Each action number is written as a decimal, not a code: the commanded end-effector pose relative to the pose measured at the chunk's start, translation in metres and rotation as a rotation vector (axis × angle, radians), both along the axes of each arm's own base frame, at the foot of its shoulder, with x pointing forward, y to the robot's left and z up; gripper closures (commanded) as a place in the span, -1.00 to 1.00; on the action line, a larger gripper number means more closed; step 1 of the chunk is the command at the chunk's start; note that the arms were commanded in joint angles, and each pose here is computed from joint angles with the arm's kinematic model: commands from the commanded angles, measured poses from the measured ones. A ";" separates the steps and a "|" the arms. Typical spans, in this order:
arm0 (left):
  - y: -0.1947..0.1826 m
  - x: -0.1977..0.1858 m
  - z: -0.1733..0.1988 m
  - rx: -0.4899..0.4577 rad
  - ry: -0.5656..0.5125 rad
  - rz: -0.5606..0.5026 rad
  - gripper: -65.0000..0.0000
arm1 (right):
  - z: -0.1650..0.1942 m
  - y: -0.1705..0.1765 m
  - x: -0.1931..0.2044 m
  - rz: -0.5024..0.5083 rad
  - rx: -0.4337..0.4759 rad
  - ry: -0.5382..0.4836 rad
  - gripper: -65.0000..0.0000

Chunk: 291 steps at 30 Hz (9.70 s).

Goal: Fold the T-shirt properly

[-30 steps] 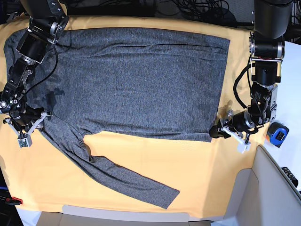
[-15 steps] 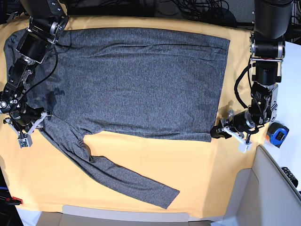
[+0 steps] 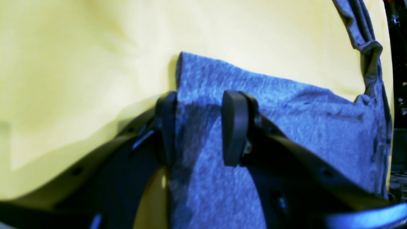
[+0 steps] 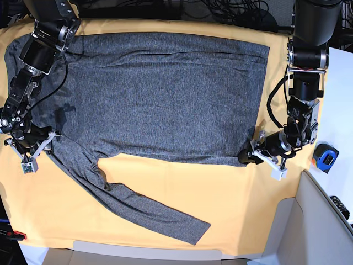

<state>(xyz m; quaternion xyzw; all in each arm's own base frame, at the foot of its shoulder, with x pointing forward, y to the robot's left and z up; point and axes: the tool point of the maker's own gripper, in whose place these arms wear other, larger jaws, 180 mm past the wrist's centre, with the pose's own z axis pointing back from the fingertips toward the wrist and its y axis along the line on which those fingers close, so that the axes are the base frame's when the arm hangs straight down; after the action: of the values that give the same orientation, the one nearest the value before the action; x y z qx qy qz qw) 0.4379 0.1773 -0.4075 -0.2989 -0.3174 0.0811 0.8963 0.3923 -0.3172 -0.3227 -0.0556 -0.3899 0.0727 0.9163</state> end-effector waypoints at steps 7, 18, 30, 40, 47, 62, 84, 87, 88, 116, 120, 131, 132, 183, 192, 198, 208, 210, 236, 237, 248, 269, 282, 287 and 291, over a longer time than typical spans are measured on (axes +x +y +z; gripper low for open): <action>-0.016 0.008 0.016 0.011 -0.023 -0.061 0.30 | 0.022 -0.005 0.011 0.000 -0.013 -0.068 0.22; -0.016 0.008 0.015 0.017 -0.023 -0.063 0.99 | 0.023 -0.005 0.012 -0.001 -0.011 -0.068 0.22; -0.016 0.007 0.014 0.016 -0.020 -0.063 1.00 | 0.026 -0.012 0.046 -0.023 0.086 -0.055 0.21; -0.017 0.007 0.013 0.016 -0.019 -0.064 1.00 | 0.012 -0.038 0.050 -0.063 0.140 0.022 0.21; -0.016 0.000 0.006 0.016 -0.004 -0.062 1.00 | 0.000 -0.054 0.036 -0.085 0.123 0.054 -0.27; -0.018 0.000 0.005 0.013 -0.003 -0.064 1.00 | -0.054 -0.029 0.022 -0.075 0.226 0.071 -0.25; -0.018 -0.007 -0.001 0.008 0.007 -0.059 1.00 | -0.049 -0.030 0.026 -0.074 0.224 0.052 1.00; -0.020 -0.003 0.009 0.009 -0.031 -0.065 1.00 | -0.041 -0.032 0.029 -0.073 0.210 0.031 1.00; -0.021 -0.004 0.011 0.011 -0.044 -0.072 1.00 | -0.036 -0.034 0.030 -0.070 0.195 0.018 1.00; -0.017 -0.049 0.094 0.087 -0.329 -0.142 1.00 | 0.034 -0.055 -0.037 -0.017 -0.158 -0.154 1.00; -0.016 -0.067 0.104 0.109 -0.361 -0.151 1.00 | 0.036 -0.064 -0.054 -0.039 -0.183 -0.150 1.00; -0.004 -0.109 0.089 0.142 -0.304 -0.143 1.00 | 0.023 -0.084 -0.099 -0.089 -0.226 -0.088 1.00; -0.001 -0.112 0.086 0.143 -0.294 -0.137 1.00 | 0.021 -0.082 -0.104 -0.084 -0.232 -0.079 1.00; 0.014 -0.187 0.026 0.159 -0.039 -0.150 0.44 | -0.033 -0.063 -0.159 -0.100 -0.189 0.119 0.09; 0.024 -0.174 0.038 0.189 -0.071 -0.154 0.44 | 0.021 -0.083 -0.150 -0.162 -0.271 -0.015 -0.01; 0.029 -0.171 0.041 0.208 -0.077 -0.157 0.44 | 0.056 -0.092 -0.123 -0.259 -0.221 -0.174 -0.01; 0.030 -0.158 0.050 0.215 -0.109 -0.157 0.44 | 0.028 -0.033 -0.006 -0.156 0.077 -0.148 -0.02; 0.030 -0.158 0.050 0.217 -0.111 -0.156 0.44 | 0.018 -0.024 0.017 -0.149 0.166 -0.125 -0.02; 0.027 -0.150 0.056 0.217 -0.131 -0.161 0.44 | -0.069 0.048 0.026 -0.062 0.392 0.124 -0.01; 0.027 -0.150 0.056 0.217 -0.131 -0.161 0.44 | -0.073 0.054 0.024 -0.050 0.391 0.135 -0.01; 0.029 -0.150 0.056 0.217 -0.131 -0.158 0.44 | -0.079 0.075 0.025 -0.026 0.416 0.145 0.16; 0.029 -0.148 0.057 0.215 -0.134 -0.153 0.44 | 0.021 0.145 -0.046 0.374 -0.115 -0.120 1.00; 0.029 -0.148 0.057 0.216 -0.134 -0.154 0.44 | -0.009 0.151 -0.147 0.459 -0.145 0.025 1.00; 0.025 -0.148 0.055 0.205 -0.134 -0.154 0.44 | -0.011 0.171 -0.164 0.512 0.013 0.028 1.00; 0.022 -0.148 0.055 0.196 -0.134 -0.151 0.44 | -0.001 0.187 -0.174 0.569 0.171 0.011 1.00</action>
<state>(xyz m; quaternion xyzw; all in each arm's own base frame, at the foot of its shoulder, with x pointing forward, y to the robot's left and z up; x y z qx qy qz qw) 0.2804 0.1954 -0.3665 -0.2397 -0.3372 -0.0310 0.9099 0.2137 -0.1336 -0.3345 0.1289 -0.3692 0.2888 0.8739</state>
